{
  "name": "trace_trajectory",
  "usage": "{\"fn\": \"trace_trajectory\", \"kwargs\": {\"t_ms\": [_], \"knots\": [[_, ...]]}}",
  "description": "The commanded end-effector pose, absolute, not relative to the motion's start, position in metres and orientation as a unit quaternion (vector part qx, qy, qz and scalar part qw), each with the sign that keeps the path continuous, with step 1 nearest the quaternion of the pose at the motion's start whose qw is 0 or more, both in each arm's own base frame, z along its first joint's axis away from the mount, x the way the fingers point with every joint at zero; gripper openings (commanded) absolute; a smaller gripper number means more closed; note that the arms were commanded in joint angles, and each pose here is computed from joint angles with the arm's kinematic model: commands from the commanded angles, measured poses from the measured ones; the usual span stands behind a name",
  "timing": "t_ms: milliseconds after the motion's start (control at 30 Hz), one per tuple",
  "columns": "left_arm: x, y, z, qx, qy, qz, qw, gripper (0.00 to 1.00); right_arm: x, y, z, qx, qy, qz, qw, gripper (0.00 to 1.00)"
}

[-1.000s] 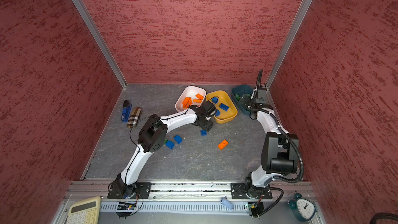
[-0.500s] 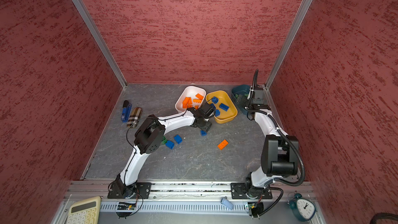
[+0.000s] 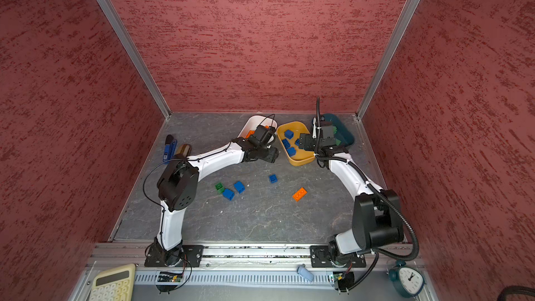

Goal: Sort the legos into containers by color
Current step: 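Carry the orange brick over the white tub with left while right withdraws, then open left gripper to drop orange brick into white tub while right lowers to pile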

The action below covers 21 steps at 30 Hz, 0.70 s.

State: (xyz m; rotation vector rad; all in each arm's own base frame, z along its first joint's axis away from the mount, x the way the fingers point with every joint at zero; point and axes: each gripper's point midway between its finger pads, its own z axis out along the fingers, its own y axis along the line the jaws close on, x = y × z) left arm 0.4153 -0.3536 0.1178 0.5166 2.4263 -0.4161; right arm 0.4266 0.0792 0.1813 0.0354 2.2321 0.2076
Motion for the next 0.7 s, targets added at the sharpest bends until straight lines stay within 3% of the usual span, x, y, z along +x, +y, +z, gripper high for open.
{"fn": "trace_trajectory", "kwargs": {"t_ms": [0, 267, 667], "knots": [[0.427, -0.351, 0.147, 0.154, 0.905, -0.212, 0.334, 0.61, 0.422, 0.093, 0.197, -0.015, 0.881, 0.083, 0.466, 0.99], [0.458, -0.318, 0.174, 0.083, 0.894, -0.256, 0.360, 0.61, 0.409, 0.139, 0.187, -0.083, 0.879, 0.110, 0.456, 0.99], [0.495, -0.278, 0.145, 0.004, 0.917, -0.233, 0.325, 0.61, 0.389, 0.187, 0.177, -0.157, 0.872, 0.131, 0.445, 0.99]]}}
